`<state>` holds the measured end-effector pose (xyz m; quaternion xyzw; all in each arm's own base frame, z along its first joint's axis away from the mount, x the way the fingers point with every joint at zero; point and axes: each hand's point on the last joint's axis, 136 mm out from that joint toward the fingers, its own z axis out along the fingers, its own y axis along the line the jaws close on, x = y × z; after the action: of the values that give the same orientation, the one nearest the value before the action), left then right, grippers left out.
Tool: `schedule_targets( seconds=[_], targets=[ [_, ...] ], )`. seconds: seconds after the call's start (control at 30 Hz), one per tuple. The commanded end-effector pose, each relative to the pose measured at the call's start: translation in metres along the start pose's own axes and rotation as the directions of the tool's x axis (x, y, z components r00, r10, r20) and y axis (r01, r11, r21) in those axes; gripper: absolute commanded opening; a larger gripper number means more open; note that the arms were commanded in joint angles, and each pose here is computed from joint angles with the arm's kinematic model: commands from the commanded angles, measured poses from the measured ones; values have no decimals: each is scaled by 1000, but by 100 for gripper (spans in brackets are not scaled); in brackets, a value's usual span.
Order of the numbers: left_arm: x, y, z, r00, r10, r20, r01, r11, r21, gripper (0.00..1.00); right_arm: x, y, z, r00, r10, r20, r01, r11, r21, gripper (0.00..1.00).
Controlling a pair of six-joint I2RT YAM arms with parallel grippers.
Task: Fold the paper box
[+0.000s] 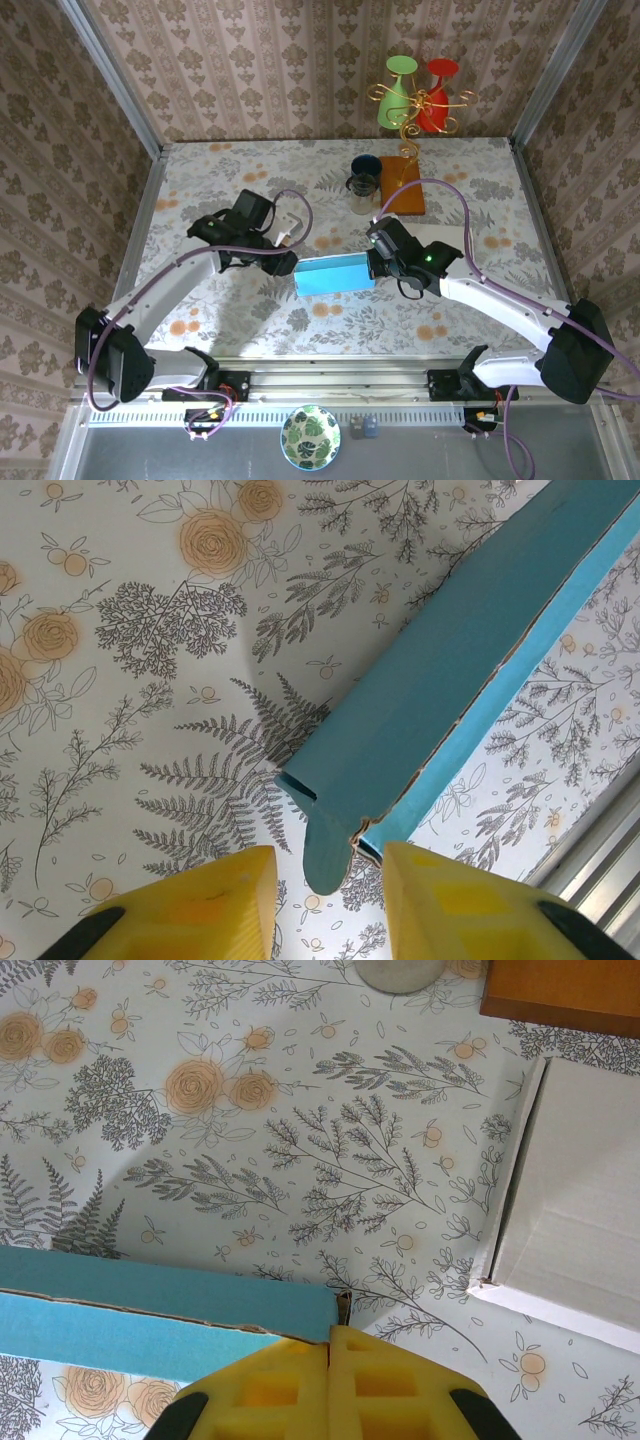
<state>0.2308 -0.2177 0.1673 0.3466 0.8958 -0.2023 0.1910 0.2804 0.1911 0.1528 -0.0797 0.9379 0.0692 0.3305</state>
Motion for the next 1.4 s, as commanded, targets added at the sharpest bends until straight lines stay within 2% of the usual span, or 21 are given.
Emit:
schedule_targets(
  seconds=[0.0, 0.47, 0.63, 0.87, 1.17, 1.37],
  targets=[
    [-6, -4, -2, 1000, 29, 0, -29, 1000, 1, 32, 10, -4, 0, 999, -1, -45, 3, 1000, 30, 0],
    [-8, -5, 3, 1000, 11, -9, -11, 1000, 6, 15, 10, -5, 0, 999, -2, -47, 4, 999, 33, 0],
    [-8, -7, 6, 1000, -25, -18, 25, 1000, 7, 12, 9, -4, 0, 999, 5, -44, -3, 999, 32, 0],
    [-8, -7, 5, 987, -162, -21, 162, 987, -5, 5, 8, -5, 0, 999, 15, -36, -14, 999, 40, 0],
    [-5, -9, 9, 919, -393, -32, 393, 919, -7, 4, 10, -2, 2, 999, 20, -32, -18, 999, 43, 0],
    [-8, -14, 9, 896, -441, -49, 442, 897, 5, 3, 9, 0, 2, 999, 14, -32, -13, 999, 38, 0]
  ],
)
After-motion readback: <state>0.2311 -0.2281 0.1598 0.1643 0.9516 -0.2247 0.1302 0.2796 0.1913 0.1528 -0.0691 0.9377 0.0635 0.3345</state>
